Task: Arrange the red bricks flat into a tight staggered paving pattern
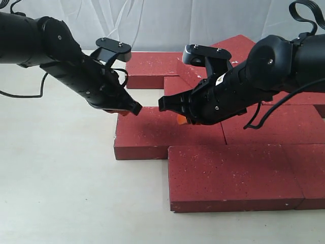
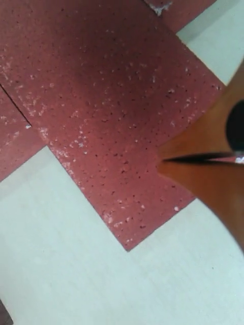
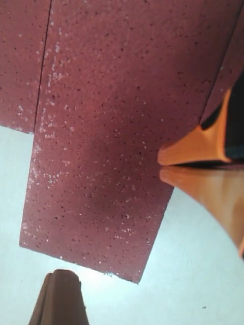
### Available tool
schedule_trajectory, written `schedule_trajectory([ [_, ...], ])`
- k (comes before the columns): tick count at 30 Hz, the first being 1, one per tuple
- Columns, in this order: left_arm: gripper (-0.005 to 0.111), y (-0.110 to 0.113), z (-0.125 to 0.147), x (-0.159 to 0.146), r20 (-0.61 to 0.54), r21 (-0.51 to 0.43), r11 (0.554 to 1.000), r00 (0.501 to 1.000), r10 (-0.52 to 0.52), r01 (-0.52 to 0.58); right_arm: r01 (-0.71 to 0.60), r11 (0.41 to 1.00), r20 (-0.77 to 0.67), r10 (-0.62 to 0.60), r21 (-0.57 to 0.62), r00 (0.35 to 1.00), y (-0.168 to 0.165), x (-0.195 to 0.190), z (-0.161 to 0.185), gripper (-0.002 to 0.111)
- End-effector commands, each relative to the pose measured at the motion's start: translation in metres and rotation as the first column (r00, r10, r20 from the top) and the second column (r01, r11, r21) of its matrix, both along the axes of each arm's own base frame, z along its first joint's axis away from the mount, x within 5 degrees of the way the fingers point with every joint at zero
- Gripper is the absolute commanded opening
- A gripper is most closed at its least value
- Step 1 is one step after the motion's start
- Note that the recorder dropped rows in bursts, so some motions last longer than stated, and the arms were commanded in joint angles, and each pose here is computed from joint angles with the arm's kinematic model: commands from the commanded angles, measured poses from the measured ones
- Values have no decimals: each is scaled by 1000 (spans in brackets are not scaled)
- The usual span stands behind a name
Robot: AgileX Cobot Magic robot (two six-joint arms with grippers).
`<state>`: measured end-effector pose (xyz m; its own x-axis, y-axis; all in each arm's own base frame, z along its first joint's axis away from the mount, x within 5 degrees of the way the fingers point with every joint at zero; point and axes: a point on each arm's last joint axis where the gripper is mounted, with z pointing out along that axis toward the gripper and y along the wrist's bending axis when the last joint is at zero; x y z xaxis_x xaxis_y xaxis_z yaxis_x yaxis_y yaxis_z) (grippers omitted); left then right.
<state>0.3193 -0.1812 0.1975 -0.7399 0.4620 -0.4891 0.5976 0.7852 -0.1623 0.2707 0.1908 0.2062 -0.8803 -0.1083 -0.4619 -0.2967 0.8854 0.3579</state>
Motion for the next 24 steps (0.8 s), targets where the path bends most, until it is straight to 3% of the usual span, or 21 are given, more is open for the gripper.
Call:
schedule_trajectory([
  [1,0,-1,-19,1,-46,28,1000,999,-7,8,-1,1000,7,1,-10,1000,-2,0,-2,-1],
  [9,0,-2,-22,0,-68,28,1000,998,-3,5,36,999,26,-36,6,999,-6,6,1,-1],
  [24,0,-3,-21,1,-71,0,1000,997,20,-20,315,949,49,-314,-6,948,-107,63,25,-1],
])
